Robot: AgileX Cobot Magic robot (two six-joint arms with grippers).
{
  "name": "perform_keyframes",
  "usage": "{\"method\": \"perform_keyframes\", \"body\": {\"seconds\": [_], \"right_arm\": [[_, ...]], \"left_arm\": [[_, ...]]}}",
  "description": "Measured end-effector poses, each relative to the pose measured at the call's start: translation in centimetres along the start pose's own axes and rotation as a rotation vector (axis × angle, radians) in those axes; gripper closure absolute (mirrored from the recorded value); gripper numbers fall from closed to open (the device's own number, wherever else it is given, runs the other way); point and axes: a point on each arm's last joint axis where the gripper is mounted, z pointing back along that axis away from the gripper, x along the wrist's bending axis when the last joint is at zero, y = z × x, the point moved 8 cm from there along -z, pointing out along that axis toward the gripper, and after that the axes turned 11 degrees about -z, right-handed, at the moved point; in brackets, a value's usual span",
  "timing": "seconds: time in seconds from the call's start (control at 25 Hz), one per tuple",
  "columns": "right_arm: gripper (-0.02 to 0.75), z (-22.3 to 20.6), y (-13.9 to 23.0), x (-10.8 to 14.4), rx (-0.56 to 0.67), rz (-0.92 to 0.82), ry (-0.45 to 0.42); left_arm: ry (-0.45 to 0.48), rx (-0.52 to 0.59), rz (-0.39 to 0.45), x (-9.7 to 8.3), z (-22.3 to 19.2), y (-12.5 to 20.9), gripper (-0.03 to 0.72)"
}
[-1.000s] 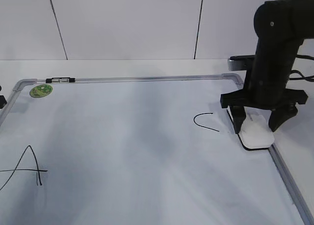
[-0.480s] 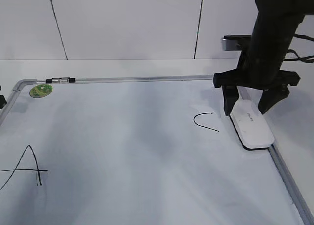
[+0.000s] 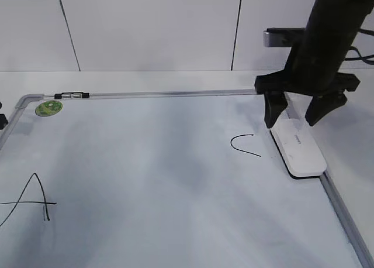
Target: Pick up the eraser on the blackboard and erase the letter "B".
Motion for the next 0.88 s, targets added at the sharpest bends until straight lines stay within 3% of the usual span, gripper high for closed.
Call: {"method": "perform_keyframes", "body": {"seconds": [0.28,0.52,0.88], "right_arm": [[0.144,4.7,0.5,0.0,-0.107,0.012,-0.043],[0.146,8.7,1.3,-0.2,-0.198,0.017,-0.079],[0.185,13.8,3.1,-0.7,-0.319,0.021,-0.126]], "left_arm": [[-0.004,0.023,-0.014,0.1,0.0,0.4,0.491],[0.001,0.041,-0.014,-0.1,0.6,1.0,0.473],[-0.037,-0.068,-0.015,-0.4,5.1,1.3,0.47]]}}
